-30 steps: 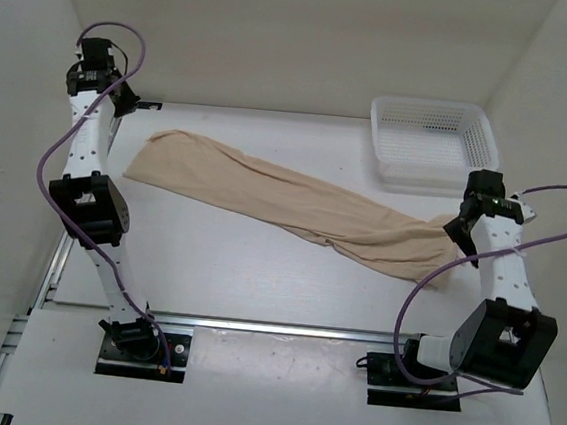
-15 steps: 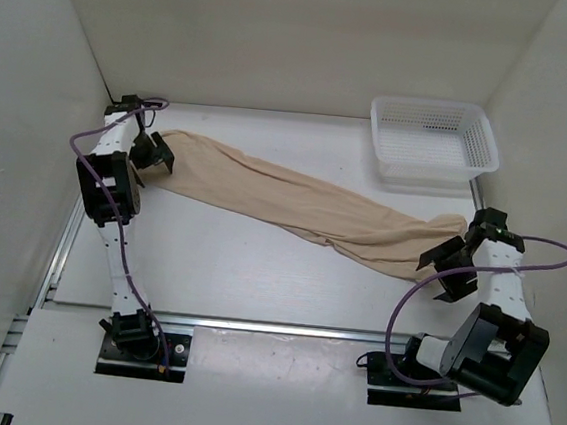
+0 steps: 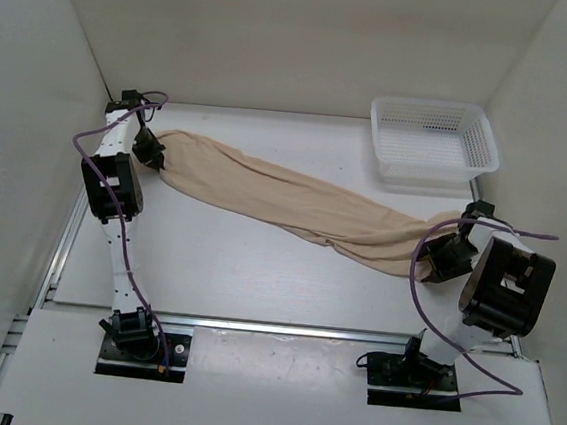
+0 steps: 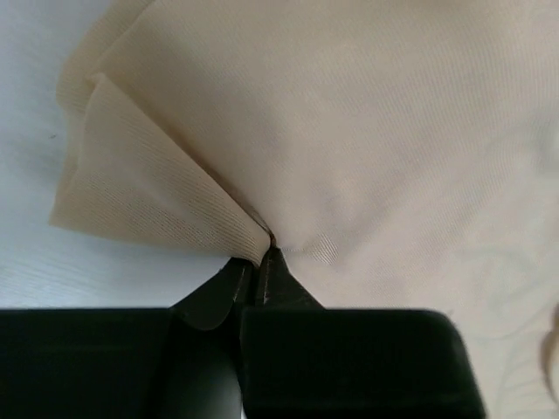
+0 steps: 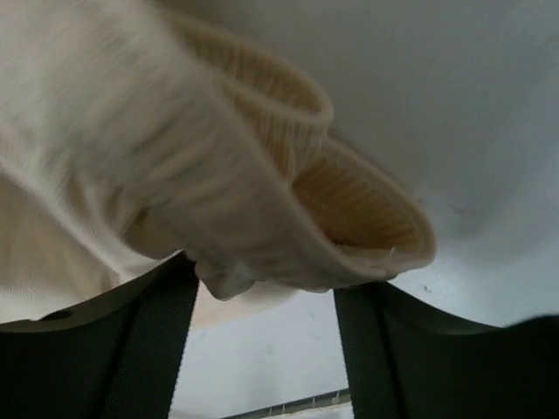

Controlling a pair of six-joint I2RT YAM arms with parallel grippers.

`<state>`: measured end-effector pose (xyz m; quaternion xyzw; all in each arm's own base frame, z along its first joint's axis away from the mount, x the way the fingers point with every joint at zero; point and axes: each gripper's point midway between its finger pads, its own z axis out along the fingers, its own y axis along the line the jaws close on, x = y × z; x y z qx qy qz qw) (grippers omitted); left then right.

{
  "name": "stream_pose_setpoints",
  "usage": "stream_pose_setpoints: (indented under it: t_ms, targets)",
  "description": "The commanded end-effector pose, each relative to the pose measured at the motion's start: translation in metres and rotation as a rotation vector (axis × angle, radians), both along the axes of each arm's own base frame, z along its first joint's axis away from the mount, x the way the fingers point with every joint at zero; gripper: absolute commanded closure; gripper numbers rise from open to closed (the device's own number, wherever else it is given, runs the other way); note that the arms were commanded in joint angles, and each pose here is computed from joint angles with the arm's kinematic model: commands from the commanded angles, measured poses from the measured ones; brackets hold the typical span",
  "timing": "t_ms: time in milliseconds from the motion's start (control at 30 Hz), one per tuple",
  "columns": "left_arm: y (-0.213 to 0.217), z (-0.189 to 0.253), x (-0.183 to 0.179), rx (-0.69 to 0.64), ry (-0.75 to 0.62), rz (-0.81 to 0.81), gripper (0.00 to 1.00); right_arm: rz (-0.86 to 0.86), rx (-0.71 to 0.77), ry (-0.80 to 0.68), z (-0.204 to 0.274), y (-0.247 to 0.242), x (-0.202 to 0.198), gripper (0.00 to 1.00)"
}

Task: Fold and stack the trousers
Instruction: Flatten the trousers out

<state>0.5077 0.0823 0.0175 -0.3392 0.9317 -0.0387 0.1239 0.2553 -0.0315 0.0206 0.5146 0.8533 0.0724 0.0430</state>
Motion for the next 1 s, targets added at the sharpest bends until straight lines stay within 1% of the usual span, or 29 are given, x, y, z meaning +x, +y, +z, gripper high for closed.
stream_pose_setpoints:
  t_ms: [0, 33, 100, 133, 167, 233, 333, 367, 467, 533, 567, 600, 633, 667, 700, 733, 767, 800, 833, 867, 900, 933, 967]
  targets:
    - [-0.006, -0.001, 0.015, -0.030, -0.043, 0.007, 0.90, -0.059, -0.069, -0.020, -0.006, -0.016, 0.021, 0.37]
    - [-0.005, 0.004, 0.020, -0.026, -0.061, 0.007, 0.90, -0.063, -0.099, -0.036, -0.004, -0.022, 0.026, 0.41]
    - [-0.003, 0.010, 0.024, -0.014, -0.078, 0.009, 0.90, -0.049, -0.151, -0.027, -0.006, -0.027, 0.033, 0.57]
    - [0.000, 0.016, 0.028, -0.001, -0.096, 0.021, 0.90, -0.059, -0.205, -0.026, -0.003, -0.038, 0.035, 0.67]
    - [0.006, 0.029, 0.031, 0.006, -0.126, 0.030, 0.90, -0.054, -0.225, -0.031, 0.003, -0.041, 0.043, 0.86]
    - [0.012, 0.054, 0.041, 0.037, -0.185, 0.046, 0.90, -0.053, -0.281, -0.040, 0.016, -0.052, 0.050, 0.99]
    - [0.026, 0.096, 0.050, 0.059, -0.282, 0.067, 0.90, -0.026, -0.338, -0.099, 0.043, -0.066, 0.073, 0.99]
    - [0.027, 0.110, 0.051, 0.065, -0.311, 0.067, 0.90, -0.031, -0.347, -0.132, 0.060, -0.069, 0.081, 0.99]
    - [0.038, 0.134, 0.048, 0.049, -0.359, 0.094, 0.90, -0.023, -0.396, -0.168, 0.083, -0.077, 0.088, 0.99]
    - [0.043, 0.137, 0.041, 0.050, -0.355, 0.107, 0.90, -0.024, -0.399, -0.178, 0.089, -0.077, 0.088, 0.99]
    - [0.047, 0.130, 0.036, 0.047, -0.335, 0.116, 0.90, -0.026, -0.402, -0.188, 0.093, -0.077, 0.088, 0.99]
    - [0.046, 0.137, 0.031, 0.048, -0.340, 0.116, 0.90, -0.024, -0.399, -0.178, 0.089, -0.077, 0.086, 0.99]
    - [0.044, 0.134, 0.026, 0.045, -0.325, 0.117, 0.90, -0.032, -0.390, -0.158, 0.085, -0.074, 0.077, 0.99]
    - [0.047, 0.119, 0.013, 0.042, -0.272, 0.130, 0.90, -0.035, -0.398, -0.155, 0.085, -0.074, 0.072, 0.99]
    - [0.046, 0.116, 0.008, 0.044, -0.263, 0.122, 0.90, -0.047, -0.393, -0.147, 0.082, -0.072, 0.067, 0.99]
    - [0.046, 0.122, -0.001, 0.059, -0.259, 0.128, 0.90, -0.044, -0.396, -0.113, 0.072, -0.071, 0.054, 0.99]
    - [0.046, 0.107, -0.013, 0.065, -0.212, 0.135, 0.90, -0.069, -0.405, -0.118, 0.075, -0.073, 0.047, 0.99]
    - [0.046, 0.104, -0.021, 0.076, -0.194, 0.128, 0.90, -0.067, -0.402, -0.107, 0.073, -0.071, 0.038, 0.99]
    - [0.046, 0.113, -0.029, 0.089, -0.200, 0.132, 0.90, -0.074, -0.407, -0.076, 0.065, -0.072, 0.025, 0.99]
    - [0.046, 0.111, -0.037, 0.099, -0.181, 0.137, 0.90, -0.094, -0.408, -0.084, 0.070, -0.072, 0.016, 0.99]
    - [0.050, 0.095, -0.058, 0.114, -0.116, 0.155, 0.90, -0.105, -0.420, -0.073, 0.070, -0.072, 0.008, 0.99]
    - [0.048, 0.105, -0.069, 0.128, -0.122, 0.159, 0.90, -0.116, -0.432, -0.062, 0.069, -0.073, -0.004, 0.99]
    - [0.047, 0.102, -0.080, 0.133, -0.100, 0.162, 0.90, -0.115, -0.430, -0.056, 0.069, -0.071, -0.010, 0.99]
